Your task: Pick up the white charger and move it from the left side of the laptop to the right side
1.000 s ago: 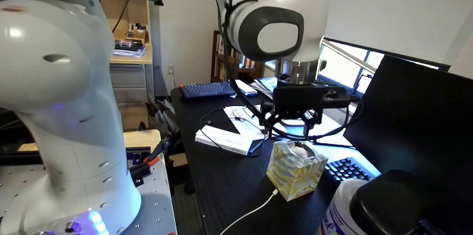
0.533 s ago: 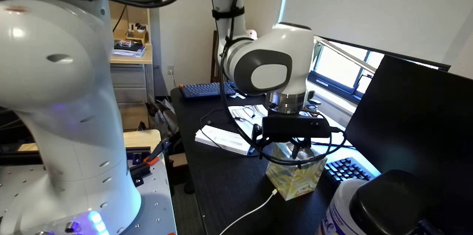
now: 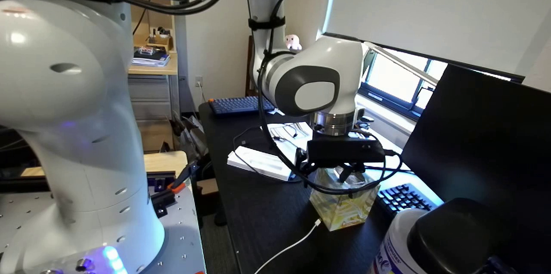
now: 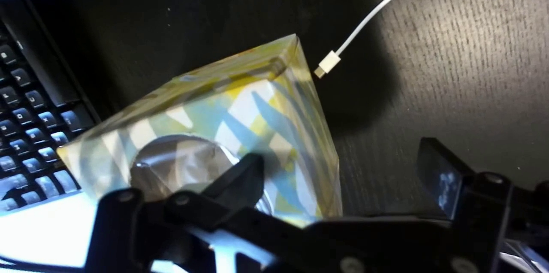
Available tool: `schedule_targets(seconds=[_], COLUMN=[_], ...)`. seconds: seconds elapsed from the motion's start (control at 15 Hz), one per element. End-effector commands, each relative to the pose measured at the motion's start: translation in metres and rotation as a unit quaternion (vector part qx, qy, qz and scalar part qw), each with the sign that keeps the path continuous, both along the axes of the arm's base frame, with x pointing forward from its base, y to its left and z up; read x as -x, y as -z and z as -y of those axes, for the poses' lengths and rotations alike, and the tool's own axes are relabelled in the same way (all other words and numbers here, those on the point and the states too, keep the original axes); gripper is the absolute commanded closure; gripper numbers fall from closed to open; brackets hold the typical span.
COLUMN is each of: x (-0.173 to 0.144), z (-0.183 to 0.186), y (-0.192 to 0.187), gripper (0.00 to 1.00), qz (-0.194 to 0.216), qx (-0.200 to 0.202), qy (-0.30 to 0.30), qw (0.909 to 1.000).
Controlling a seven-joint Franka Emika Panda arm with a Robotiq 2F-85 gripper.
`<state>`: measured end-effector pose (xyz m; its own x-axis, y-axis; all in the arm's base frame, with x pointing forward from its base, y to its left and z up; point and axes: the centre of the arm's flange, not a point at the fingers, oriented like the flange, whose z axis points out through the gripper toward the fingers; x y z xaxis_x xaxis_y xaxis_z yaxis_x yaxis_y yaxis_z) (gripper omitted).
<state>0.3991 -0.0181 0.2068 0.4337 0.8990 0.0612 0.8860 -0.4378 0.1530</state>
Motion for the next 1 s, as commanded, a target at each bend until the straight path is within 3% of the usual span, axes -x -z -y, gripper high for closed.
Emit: schedule_targets(seconds=[0.0,0.4,0.73,0.93], x=[0.006,0.031,0.056,0.062], z=[-0.002,-0.011,-0.018,-0.017], y=[-0.016,-0.061,-0.026,-0.011], gripper=[0.00,0.00,0.00,0.00], qz=[0.018,0.070,0.078,0.081], qx=[0.007,0.037,0.044,0.047], qy=[0.026,0.077,0.177,0.202], qw=[0.9995,0.9939,0.9801,0.9750])
